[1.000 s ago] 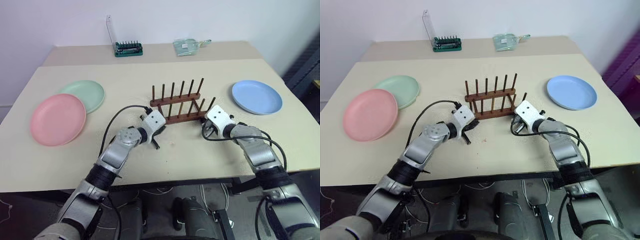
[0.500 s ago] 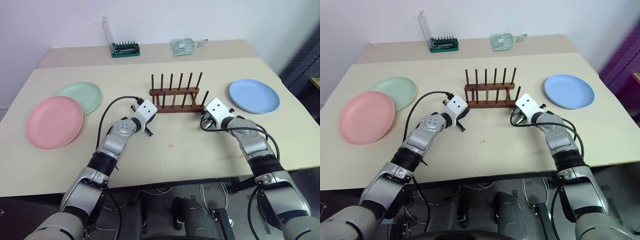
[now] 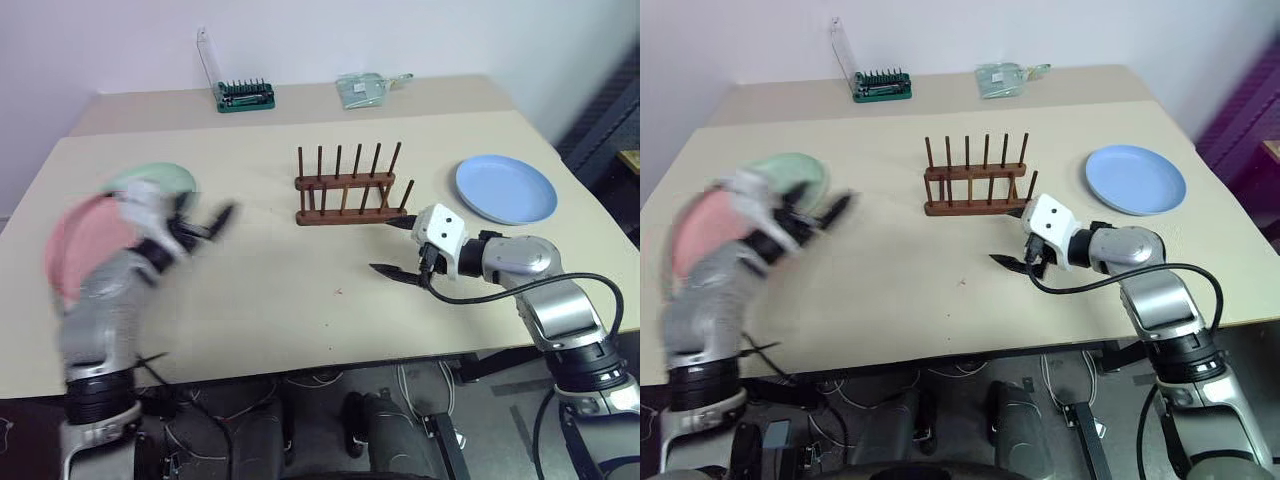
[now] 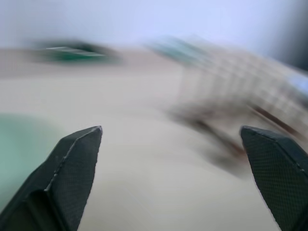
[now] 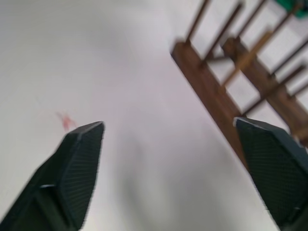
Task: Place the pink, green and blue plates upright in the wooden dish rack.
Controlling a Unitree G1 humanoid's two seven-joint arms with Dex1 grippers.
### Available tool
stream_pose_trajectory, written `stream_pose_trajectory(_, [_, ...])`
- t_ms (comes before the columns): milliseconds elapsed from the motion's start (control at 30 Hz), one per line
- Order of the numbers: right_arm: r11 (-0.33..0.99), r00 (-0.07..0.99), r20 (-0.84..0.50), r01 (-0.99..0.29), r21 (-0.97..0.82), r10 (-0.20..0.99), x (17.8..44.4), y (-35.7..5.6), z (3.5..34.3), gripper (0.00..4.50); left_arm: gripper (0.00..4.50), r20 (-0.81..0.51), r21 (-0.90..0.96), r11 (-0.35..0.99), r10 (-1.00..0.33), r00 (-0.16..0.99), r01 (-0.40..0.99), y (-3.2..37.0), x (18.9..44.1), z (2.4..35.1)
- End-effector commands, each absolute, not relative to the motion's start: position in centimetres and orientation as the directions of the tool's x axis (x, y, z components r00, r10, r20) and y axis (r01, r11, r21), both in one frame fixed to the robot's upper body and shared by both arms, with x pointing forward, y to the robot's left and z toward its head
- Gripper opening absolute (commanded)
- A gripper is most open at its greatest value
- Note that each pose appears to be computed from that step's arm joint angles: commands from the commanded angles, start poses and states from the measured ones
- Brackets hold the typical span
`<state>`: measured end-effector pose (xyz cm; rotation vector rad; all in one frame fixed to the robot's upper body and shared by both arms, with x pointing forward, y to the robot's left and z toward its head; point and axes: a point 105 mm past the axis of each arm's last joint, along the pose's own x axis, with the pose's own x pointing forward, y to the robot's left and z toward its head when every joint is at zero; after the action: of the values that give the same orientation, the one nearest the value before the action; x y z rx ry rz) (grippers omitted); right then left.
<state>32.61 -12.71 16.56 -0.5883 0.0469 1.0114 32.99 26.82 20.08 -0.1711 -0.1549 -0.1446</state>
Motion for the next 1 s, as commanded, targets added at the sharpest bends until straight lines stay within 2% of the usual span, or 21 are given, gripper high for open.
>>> stream_pose_trajectory(33, [0.336, 0.494, -0.276, -0.82, -0.464, 0.824, 32.5, -11.0, 17.7, 4.4, 4.43, 0.225, -0.252, 0.952, 0.233, 0.946, -0.175, 33.8, 30.0, 22.1])
stream_pose_trajectory(100, [0.299, 0.46, -0.277, -0.831, -0.468, 0.844, 32.5, -10.2, 17.9, 4.4, 4.43, 0.088, -0.244, 0.863, 0.475, 0.876, -0.443, 38.4, 27.6, 19.5])
stream_pose_trajectory(233, [0.264, 0.42, -0.263, -0.842, -0.47, 0.869, 32.6, -9.1, 18.5, 4.4, 4.43, -0.135, -0.219, 0.685, 0.684, 0.717, -0.695, 41.9, 23.3, 14.4])
stream_pose_trajectory(333, [0.247, 0.402, -0.265, -0.848, -0.469, 0.876, 32.7, -8.8, 18.5, 4.4, 4.43, -0.178, -0.241, 0.672, 0.679, 0.712, -0.7, 40.9, 22.4, 13.5])
stream_pose_trajectory(467, [0.22, 0.381, -0.271, -0.851, -0.477, 0.884, 32.8, -8.3, 18.4, 4.4, 4.43, -0.298, -0.27, 0.701, 0.591, 0.75, -0.66, 38.5, 23.1, 11.1])
stream_pose_trajectory(600, [0.218, 0.378, -0.263, -0.848, -0.483, 0.888, 32.7, -8.0, 18.5, 4.4, 4.43, -0.317, -0.322, 0.733, 0.513, 0.798, -0.599, 37.2, 24.6, 10.6])
stream_pose_trajectory(700, [0.231, 0.392, -0.258, -0.842, -0.487, 0.883, 32.7, -8.2, 18.6, 4.4, 3.59, -0.336, -0.341, 0.727, 0.497, 0.8, -0.596, 37.0, 25.3, 10.2])
stream_pose_trajectory(933, [0.252, 0.412, -0.254, -0.836, -0.488, 0.875, 32.3, -8.6, 18.5, 4.4, 0.03, -0.33, -0.349, 0.744, 0.472, 0.818, -0.57, 36.4, 26.9, 10.3])
stream_pose_trajectory(1000, [0.258, 0.419, -0.251, -0.832, -0.491, 0.873, 32.2, -8.6, 18.5, 4.4, 0.03, -0.316, -0.36, 0.747, 0.467, 0.826, -0.559, 36.2, 27.3, 10.5])
